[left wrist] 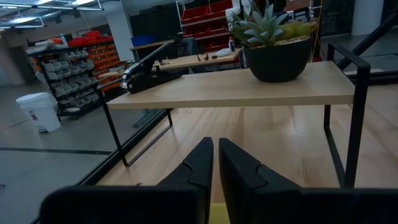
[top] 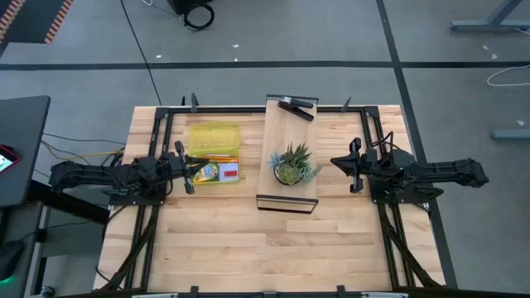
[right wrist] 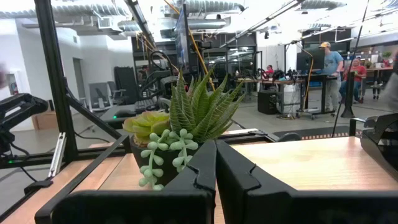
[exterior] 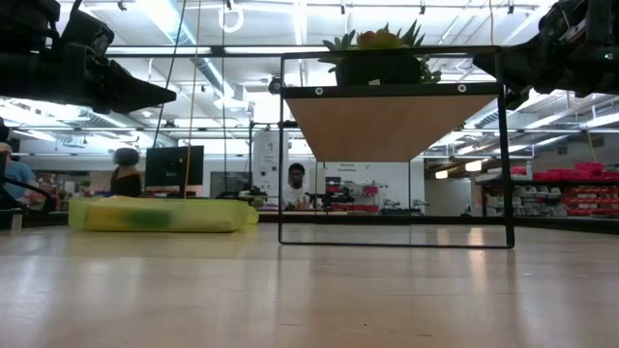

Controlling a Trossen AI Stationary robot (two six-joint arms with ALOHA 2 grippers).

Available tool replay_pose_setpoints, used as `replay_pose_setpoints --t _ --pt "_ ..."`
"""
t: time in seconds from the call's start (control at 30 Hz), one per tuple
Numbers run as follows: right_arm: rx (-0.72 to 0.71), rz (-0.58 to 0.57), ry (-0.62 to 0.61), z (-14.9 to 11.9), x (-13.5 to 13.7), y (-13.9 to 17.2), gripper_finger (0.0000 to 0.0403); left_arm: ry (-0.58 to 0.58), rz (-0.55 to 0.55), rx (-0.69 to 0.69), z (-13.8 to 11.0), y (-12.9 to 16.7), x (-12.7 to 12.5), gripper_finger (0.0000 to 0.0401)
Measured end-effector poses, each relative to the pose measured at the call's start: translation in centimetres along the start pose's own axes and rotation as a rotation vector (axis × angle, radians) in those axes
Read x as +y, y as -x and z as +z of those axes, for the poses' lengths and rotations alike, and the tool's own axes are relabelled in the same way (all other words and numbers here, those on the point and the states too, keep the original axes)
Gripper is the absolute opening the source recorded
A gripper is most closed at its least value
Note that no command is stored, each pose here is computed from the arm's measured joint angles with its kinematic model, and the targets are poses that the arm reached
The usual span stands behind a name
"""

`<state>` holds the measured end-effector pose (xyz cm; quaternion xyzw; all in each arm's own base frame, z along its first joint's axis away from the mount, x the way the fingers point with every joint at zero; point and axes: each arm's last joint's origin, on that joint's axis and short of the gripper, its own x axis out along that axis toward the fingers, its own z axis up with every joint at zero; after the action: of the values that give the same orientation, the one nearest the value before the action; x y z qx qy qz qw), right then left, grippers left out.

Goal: Pack school essentials
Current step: Return to Home Position

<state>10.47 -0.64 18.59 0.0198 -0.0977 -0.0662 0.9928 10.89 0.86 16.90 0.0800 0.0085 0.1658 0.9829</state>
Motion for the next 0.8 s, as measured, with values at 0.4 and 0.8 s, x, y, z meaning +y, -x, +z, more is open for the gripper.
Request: replay_pose_setpoints --t 0.4,0.8 --pt "0.0 0.0 0.0 0.0 0.0 0.0 0.0016 0.001 0.0 0.0 0.0 0.0 0.0 0.0027" --pt "0.0 0.0 0.0 0.0 0.0 0.0 0.0015 0.001 0.0 0.0 -0.01 0.0 0.0 0.0027"
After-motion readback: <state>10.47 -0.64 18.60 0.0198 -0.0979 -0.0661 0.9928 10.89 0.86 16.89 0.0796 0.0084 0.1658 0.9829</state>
